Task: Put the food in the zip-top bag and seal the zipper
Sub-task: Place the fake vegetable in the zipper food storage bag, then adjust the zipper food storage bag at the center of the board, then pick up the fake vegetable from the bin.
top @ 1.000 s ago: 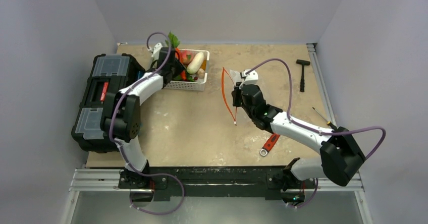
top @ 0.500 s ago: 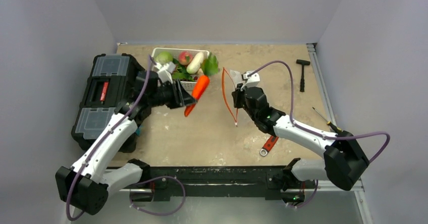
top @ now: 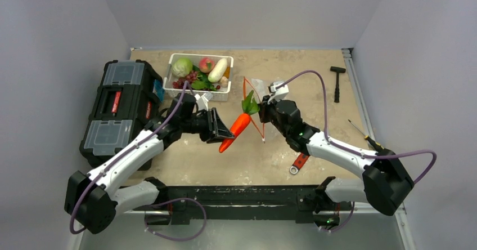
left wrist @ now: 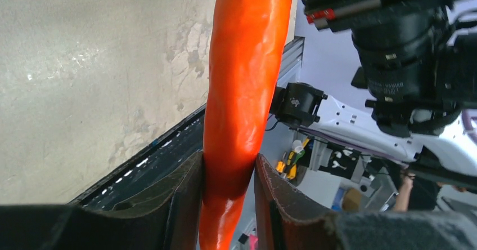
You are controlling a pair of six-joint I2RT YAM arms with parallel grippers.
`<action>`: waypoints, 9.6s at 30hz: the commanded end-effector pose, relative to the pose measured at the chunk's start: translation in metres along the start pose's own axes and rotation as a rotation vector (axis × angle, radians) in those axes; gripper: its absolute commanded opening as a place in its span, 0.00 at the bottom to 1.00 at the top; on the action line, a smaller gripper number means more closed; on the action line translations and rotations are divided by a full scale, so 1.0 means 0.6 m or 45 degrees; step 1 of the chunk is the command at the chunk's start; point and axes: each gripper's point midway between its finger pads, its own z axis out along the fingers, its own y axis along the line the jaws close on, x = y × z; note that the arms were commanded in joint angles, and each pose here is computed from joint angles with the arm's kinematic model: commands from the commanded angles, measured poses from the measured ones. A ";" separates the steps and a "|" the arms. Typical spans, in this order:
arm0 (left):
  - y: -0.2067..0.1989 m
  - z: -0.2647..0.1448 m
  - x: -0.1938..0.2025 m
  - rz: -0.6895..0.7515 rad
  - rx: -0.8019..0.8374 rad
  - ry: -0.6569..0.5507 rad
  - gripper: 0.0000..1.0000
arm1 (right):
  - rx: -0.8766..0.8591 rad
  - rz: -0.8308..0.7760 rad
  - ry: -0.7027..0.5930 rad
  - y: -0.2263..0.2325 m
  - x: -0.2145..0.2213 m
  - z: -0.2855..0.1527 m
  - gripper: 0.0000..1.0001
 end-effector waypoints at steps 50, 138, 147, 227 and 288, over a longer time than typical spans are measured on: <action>-0.134 0.047 -0.161 -0.274 0.254 -0.635 0.00 | -0.192 0.254 0.136 0.089 -0.056 -0.044 0.00; -0.171 0.066 -0.044 -0.347 0.393 -0.024 0.00 | 0.102 -0.178 0.749 0.018 -0.087 -0.048 0.00; -0.063 0.056 -0.045 -0.403 0.148 -0.239 0.00 | -0.307 -0.022 0.595 0.127 -0.112 -0.082 0.00; -0.067 -0.162 -0.131 0.453 -0.446 -0.598 0.80 | 0.464 -0.071 0.012 -0.079 -0.226 -0.157 0.00; 0.248 0.102 -0.615 0.605 -0.889 -0.606 0.57 | 0.016 -0.030 0.228 0.020 -0.025 0.007 0.00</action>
